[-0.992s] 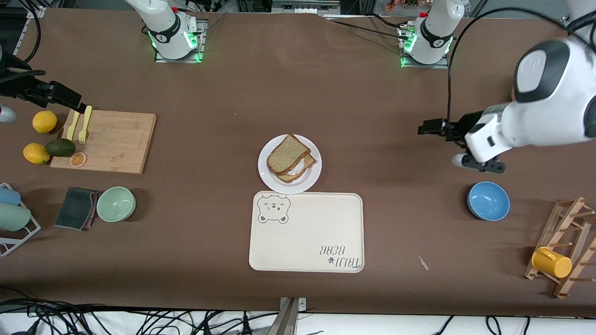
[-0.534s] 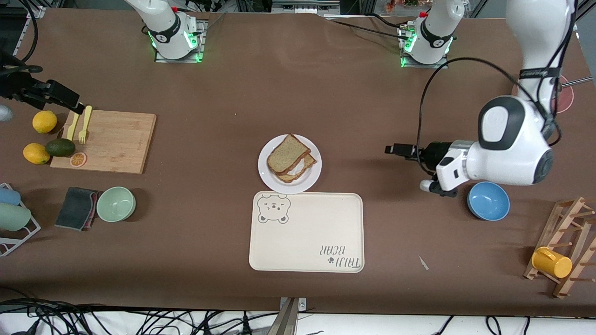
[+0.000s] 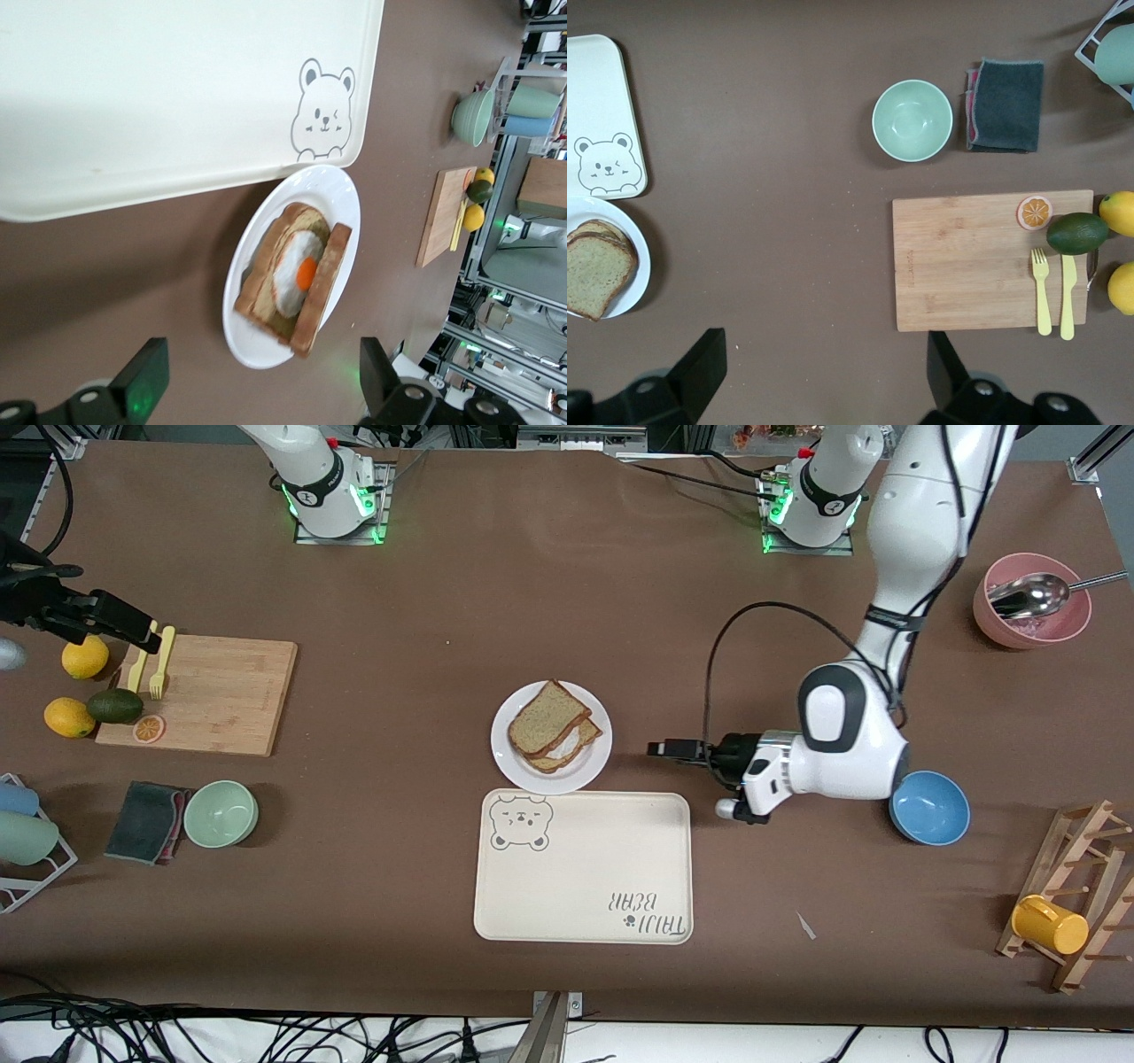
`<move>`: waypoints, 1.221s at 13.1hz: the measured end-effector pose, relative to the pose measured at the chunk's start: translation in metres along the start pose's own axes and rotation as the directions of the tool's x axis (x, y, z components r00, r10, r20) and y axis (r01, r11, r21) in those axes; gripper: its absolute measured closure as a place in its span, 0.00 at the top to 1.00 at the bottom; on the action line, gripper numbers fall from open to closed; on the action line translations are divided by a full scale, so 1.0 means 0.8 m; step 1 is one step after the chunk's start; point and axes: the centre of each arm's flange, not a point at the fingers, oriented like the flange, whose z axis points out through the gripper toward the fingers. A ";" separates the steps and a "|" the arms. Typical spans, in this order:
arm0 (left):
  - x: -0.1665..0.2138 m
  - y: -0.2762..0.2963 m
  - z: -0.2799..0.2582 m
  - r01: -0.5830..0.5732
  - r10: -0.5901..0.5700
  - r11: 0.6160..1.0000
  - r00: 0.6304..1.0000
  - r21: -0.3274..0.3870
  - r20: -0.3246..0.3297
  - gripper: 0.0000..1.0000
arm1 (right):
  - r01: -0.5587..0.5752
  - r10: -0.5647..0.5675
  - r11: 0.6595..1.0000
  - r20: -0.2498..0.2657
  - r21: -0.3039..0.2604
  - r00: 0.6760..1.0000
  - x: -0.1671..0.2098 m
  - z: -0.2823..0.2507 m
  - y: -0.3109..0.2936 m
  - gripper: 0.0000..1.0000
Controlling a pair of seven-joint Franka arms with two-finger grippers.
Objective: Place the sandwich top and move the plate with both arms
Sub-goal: 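Lower the left gripper and grasp the white plate rim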
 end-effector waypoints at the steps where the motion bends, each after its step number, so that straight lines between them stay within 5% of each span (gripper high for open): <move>1: -0.001 0.005 0.021 -0.008 0.008 1.000 1.000 0.012 -0.011 0.86 | -0.002 0.002 1.000 -0.001 0.000 1.000 0.000 0.000 0.002 1.00; 6: -0.003 -0.006 0.073 -0.071 0.067 0.995 0.996 -0.072 -0.052 0.78 | -0.010 0.010 1.000 -0.011 0.001 1.000 0.002 -0.002 0.006 1.00; 12: -0.005 -0.051 0.110 -0.172 0.169 0.984 0.984 -0.049 -0.045 0.66 | -0.063 0.063 0.998 -0.036 0.004 0.997 0.008 -0.010 0.042 1.00; 16: -0.007 -0.059 0.130 -0.207 0.200 0.974 0.977 -0.095 -0.077 0.57 | -0.049 0.049 0.999 -0.052 0.011 0.997 0.003 -0.021 0.032 1.00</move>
